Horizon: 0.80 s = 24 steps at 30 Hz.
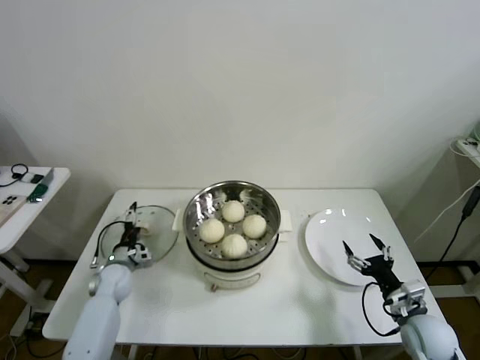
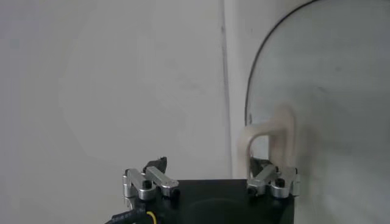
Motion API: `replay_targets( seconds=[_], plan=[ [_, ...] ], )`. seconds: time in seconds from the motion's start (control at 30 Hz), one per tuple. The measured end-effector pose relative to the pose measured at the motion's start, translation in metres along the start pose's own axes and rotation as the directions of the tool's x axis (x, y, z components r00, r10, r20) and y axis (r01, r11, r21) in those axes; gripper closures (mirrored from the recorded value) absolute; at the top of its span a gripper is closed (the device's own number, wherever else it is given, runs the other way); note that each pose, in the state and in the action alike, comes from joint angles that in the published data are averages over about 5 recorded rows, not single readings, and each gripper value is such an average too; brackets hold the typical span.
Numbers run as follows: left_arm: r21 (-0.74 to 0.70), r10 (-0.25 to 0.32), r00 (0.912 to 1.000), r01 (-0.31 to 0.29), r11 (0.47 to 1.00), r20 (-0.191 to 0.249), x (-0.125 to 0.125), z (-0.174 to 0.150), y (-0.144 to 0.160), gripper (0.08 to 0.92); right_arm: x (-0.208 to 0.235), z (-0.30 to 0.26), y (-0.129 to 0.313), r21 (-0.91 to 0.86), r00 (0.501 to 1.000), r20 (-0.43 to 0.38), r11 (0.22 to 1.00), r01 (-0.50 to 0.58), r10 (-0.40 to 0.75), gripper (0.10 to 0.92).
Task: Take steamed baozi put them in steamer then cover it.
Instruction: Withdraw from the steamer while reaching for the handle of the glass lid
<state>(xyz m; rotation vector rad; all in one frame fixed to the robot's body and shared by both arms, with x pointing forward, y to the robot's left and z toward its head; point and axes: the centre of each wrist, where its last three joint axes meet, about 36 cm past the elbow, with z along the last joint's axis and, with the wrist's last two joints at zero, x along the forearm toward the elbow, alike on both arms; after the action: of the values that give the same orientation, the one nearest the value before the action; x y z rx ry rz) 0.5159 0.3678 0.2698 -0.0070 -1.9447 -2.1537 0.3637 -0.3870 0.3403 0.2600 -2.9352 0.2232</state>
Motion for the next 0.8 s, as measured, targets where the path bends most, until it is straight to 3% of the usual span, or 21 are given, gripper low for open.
replay_targets(
  seconds=[0.8],
  plan=[
    [0.016, -0.003, 1.0, 0.003, 1.0, -0.001, 0.011, 0.005, -0.006, 0.833, -0.012, 0.003, 0.003, 0.012, 1.0, 0.011, 1.0, 0.0, 0.0, 0.2]
  ],
)
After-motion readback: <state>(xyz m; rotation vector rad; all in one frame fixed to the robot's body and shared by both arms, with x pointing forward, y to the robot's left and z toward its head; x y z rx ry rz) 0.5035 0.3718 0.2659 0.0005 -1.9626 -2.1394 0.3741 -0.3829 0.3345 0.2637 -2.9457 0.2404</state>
